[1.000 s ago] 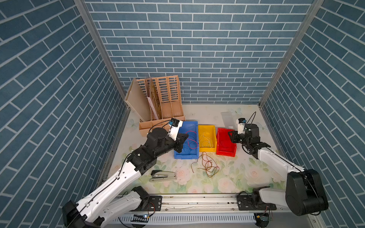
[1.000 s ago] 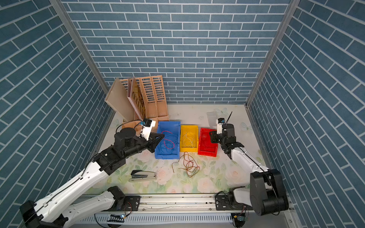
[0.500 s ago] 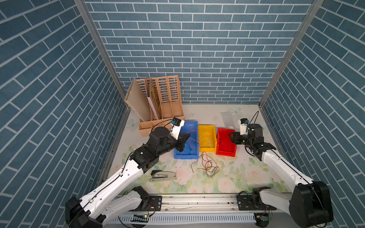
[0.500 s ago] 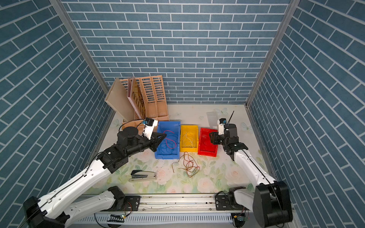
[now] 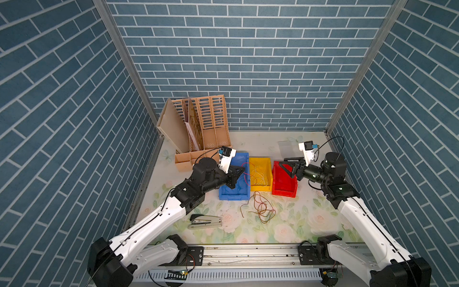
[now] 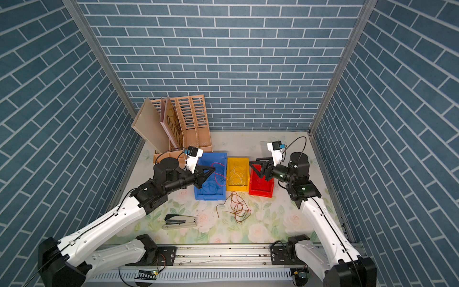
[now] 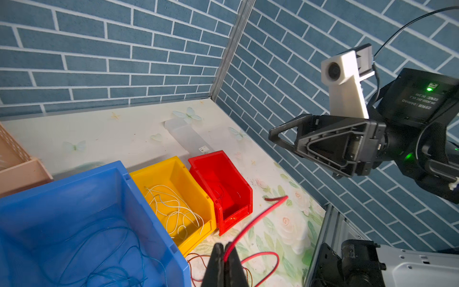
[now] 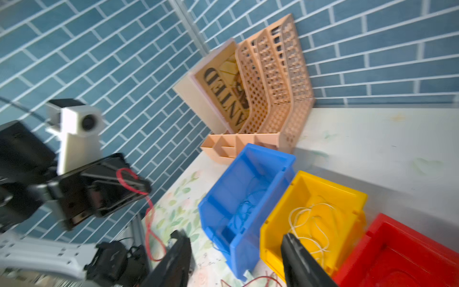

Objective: Untangle and sort cables by color
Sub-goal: Place the cable in the bin.

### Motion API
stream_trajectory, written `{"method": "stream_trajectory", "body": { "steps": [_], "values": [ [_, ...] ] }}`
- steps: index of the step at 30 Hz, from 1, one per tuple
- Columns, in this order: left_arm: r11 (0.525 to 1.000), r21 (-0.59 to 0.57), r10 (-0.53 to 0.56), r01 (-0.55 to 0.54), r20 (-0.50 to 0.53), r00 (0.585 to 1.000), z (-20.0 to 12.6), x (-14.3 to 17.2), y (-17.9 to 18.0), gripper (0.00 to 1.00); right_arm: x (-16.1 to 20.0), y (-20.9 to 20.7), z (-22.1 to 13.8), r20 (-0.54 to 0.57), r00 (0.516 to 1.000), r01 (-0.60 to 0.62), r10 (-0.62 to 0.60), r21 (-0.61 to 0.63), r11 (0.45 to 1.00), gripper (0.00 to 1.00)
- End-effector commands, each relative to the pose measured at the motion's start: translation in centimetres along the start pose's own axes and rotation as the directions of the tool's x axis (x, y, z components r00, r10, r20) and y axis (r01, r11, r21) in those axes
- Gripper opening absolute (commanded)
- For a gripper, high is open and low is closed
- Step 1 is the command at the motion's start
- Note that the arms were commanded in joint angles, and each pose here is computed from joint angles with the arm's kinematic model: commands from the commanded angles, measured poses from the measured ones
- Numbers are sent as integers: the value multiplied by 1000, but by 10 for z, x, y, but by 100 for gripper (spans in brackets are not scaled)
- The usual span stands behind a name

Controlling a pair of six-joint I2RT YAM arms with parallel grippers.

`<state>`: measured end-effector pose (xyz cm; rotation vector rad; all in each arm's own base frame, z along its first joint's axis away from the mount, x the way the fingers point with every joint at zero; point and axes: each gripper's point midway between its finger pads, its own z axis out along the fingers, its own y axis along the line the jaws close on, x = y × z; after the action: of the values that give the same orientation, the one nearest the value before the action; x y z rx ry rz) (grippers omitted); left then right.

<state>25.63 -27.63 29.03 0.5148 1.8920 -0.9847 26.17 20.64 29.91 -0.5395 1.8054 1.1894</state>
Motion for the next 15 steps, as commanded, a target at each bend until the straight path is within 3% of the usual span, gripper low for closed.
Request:
{"method": "stream_trajectory", "body": {
  "steps": [1, 15],
  "values": [
    [999, 53, -6, 5, 21, 1000, 5, -10, -13, 0, 6, 43, 2, -30, 999, 12, -18, -166, 986, 63],
    [995, 98, -7, 7, 1, 1000, 14, -11, -29, 0, 45, 65, 33, -139, 990, -3, -32, -245, 970, 62]
  ]
}}
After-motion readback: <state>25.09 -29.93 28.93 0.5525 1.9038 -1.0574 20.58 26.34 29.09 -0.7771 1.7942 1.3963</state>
